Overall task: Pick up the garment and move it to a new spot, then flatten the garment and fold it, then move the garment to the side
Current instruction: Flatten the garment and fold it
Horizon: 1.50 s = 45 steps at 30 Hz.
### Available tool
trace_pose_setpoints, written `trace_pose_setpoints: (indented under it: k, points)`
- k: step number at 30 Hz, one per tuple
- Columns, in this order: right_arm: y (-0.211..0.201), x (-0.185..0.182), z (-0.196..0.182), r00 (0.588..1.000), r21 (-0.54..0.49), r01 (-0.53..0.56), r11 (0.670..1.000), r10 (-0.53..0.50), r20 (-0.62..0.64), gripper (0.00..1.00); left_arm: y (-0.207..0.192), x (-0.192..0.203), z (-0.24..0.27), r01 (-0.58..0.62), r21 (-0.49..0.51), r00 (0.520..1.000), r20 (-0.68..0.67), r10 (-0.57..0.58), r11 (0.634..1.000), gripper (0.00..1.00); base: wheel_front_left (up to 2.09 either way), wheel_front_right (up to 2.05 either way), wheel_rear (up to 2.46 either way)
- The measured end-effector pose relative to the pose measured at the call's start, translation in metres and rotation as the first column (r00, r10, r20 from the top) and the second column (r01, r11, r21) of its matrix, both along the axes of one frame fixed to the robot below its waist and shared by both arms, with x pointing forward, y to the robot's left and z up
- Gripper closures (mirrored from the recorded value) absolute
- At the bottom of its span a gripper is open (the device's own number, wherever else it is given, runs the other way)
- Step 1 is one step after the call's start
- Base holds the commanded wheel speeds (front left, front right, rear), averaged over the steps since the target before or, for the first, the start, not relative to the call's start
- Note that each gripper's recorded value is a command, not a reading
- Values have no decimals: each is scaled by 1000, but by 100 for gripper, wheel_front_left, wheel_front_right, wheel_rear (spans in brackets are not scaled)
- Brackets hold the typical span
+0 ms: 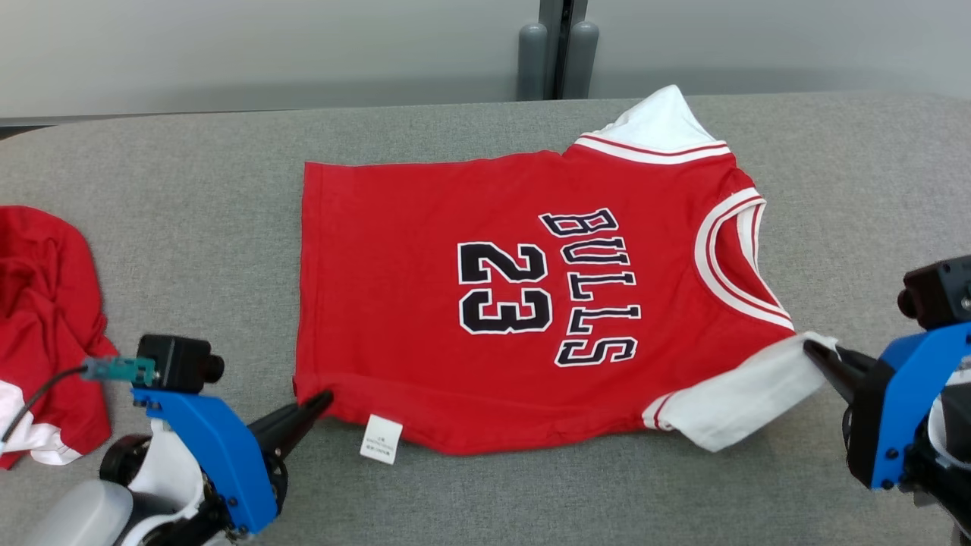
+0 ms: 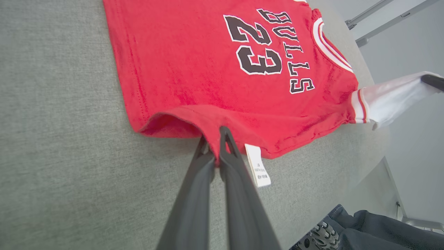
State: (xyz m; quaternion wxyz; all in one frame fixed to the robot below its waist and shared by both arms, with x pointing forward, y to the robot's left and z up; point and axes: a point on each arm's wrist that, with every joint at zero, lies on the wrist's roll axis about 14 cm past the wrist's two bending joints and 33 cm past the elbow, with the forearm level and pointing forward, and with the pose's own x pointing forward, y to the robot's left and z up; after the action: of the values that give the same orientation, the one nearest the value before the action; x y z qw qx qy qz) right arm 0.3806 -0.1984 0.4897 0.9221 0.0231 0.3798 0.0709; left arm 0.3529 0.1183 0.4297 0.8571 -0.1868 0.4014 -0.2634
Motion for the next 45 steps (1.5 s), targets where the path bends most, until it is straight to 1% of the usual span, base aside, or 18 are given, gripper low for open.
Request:
trace_pose_setpoints:
  k: [3,8,11,18,27,28,29,30,31,32,35,38,41,45]
  points:
    - [3,13,6,1000,3,-16,1000,16,22,100,0,15,8,3,-10,1000,-12,-3,1000,100,0,0,0]
    - [8,31,4,999,26,-35,999,35,9,100,-6,34,10,-10,-48,998,-61,8,999,100,0,0,0]
    - [9,45,6,999,41,-36,998,35,26,100,-6,46,6,-39,-56,996,-77,35,998,100,0,0,0]
    - [5,76,-1,999,56,-6,998,3,52,100,3,64,-14,-92,-28,991,-96,89,995,100,0,0,0]
    - [13,95,-22,999,64,-22,998,20,33,100,13,75,-33,-163,-24,979,-128,158,986,100,0,0,0]
    - [15,97,-22,999,67,-29,997,27,39,71,13,75,-35,-168,-29,977,-137,163,985,100,0,0,0]
    - [17,100,-21,998,71,-34,997,31,52,17,14,74,-37,-168,-28,977,-141,163,985,100,0,0,0]
    - [18,103,-19,997,74,-35,997,30,70,0,15,74,-39,-168,-25,976,-145,163,985,80,0,0,0]
    - [19,106,-17,996,75,-38,996,31,87,0,17,73,-40,-172,-21,975,-149,167,985,31,0,0,0]
    - [20,108,-15,994,75,-42,996,34,103,0,18,73,-42,-175,-16,974,-152,170,984,0,0,0,0]
    - [23,112,-11,990,82,-54,995,42,135,0,19,72,-42,-180,-17,974,-144,176,983,0,0,0,0]
    - [22,113,-7,987,74,-60,995,48,156,0,20,71,-39,-195,-22,976,-103,191,981,0,0,0,0]
    - [19,110,-2,983,68,-60,996,47,175,0,24,67,-35,-220,-9,975,-31,220,975,0,0,0,0]
    - [2,91,-11,989,43,-18,999,12,150,0,29,61,-27,-293,-23,953,75,294,956,0,0,0,0]
